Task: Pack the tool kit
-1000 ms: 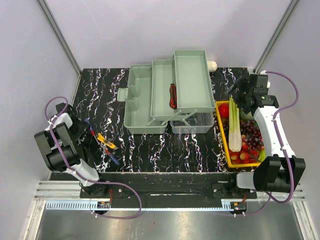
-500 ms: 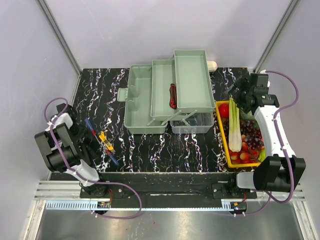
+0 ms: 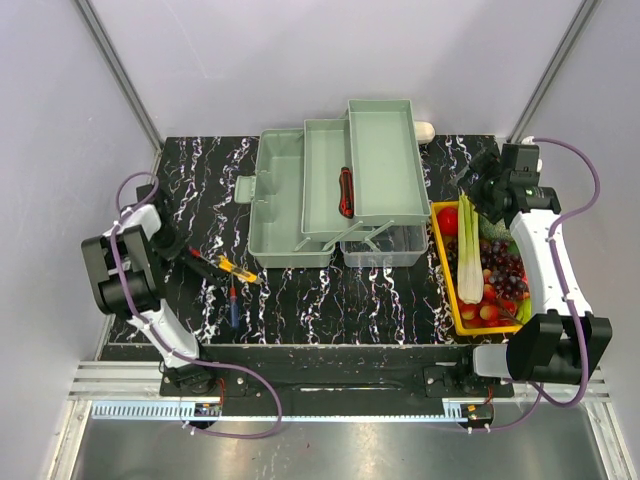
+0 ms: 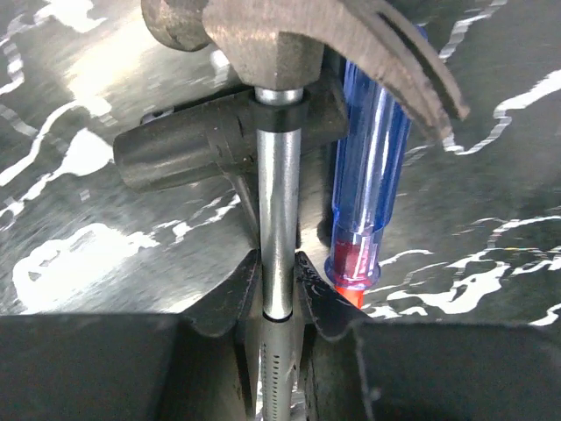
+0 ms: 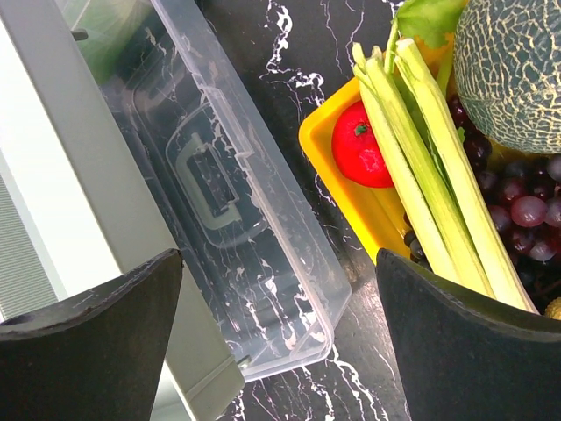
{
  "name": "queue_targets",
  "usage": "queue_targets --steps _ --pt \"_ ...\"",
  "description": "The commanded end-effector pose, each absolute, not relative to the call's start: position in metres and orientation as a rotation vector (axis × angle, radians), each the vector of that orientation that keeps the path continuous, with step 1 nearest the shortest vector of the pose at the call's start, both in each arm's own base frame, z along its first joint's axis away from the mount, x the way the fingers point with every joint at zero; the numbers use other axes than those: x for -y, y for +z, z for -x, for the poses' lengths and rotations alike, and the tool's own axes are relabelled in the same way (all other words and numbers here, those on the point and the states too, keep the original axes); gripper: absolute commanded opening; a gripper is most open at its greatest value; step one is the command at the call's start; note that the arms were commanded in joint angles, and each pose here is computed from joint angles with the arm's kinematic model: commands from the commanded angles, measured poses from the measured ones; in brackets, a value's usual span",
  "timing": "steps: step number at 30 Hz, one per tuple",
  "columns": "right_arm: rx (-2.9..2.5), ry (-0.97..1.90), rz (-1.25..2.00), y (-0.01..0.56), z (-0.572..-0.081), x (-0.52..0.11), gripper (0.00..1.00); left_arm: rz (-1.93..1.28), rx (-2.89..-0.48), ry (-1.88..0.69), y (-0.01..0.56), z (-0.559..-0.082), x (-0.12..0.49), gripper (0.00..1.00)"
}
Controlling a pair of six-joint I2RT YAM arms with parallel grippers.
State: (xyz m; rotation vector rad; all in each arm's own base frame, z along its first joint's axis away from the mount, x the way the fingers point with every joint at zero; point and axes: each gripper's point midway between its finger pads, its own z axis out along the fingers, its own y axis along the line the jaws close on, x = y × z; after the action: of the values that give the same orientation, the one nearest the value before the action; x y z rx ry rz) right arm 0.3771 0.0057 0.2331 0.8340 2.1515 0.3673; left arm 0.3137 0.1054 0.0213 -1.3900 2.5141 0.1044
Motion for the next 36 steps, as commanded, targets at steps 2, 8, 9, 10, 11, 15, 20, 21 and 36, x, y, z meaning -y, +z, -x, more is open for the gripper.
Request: queue_targets --steps 2,8,9,10,11,15,20,21,36 --pt "-2.118 0.352 -0.819 0.242 -0.368 -0.002 0.95 1.169 -2.530 0.016 0.034 -0.366 -0.088 0.00" --pt "-2.110 0.333 -0.829 0.240 -0.360 0.001 0.96 1.078 -2.544 0.121 0.046 -0.369 -0.088 0.00" --pt "-2.111 0.332 -0.831 0.239 -0.359 0.001 0.96 1.077 -2.534 0.155 0.052 -0.367 -0.092 0.00" --pt "-2.112 0.325 -0.833 0.238 -0.358 0.002 0.95 1.069 -2.521 0.191 0.058 -0.365 -0.096 0.00" --pt "-2.109 0.324 -0.833 0.238 -0.357 0.002 0.95 1.059 -2.504 0.217 0.065 -0.364 -0.099 0.00" --pt "-2.117 0.318 -0.831 0.235 -0.356 0.002 0.95 1.040 -2.445 0.241 0.088 -0.361 -0.104 0.00" --pt "-2.123 0.314 -0.828 0.234 -0.358 0.003 0.96 1.015 -2.393 0.190 0.112 -0.362 -0.100 0.00" --pt "-2.125 0.312 -0.828 0.233 -0.358 0.003 0.96 1.009 -2.371 0.180 0.120 -0.364 -0.099 0.00" --pt "-2.116 0.331 -0.830 0.239 -0.360 0.001 0.95 0.295 -2.137 -0.461 0.281 -0.441 0.033 0.00"
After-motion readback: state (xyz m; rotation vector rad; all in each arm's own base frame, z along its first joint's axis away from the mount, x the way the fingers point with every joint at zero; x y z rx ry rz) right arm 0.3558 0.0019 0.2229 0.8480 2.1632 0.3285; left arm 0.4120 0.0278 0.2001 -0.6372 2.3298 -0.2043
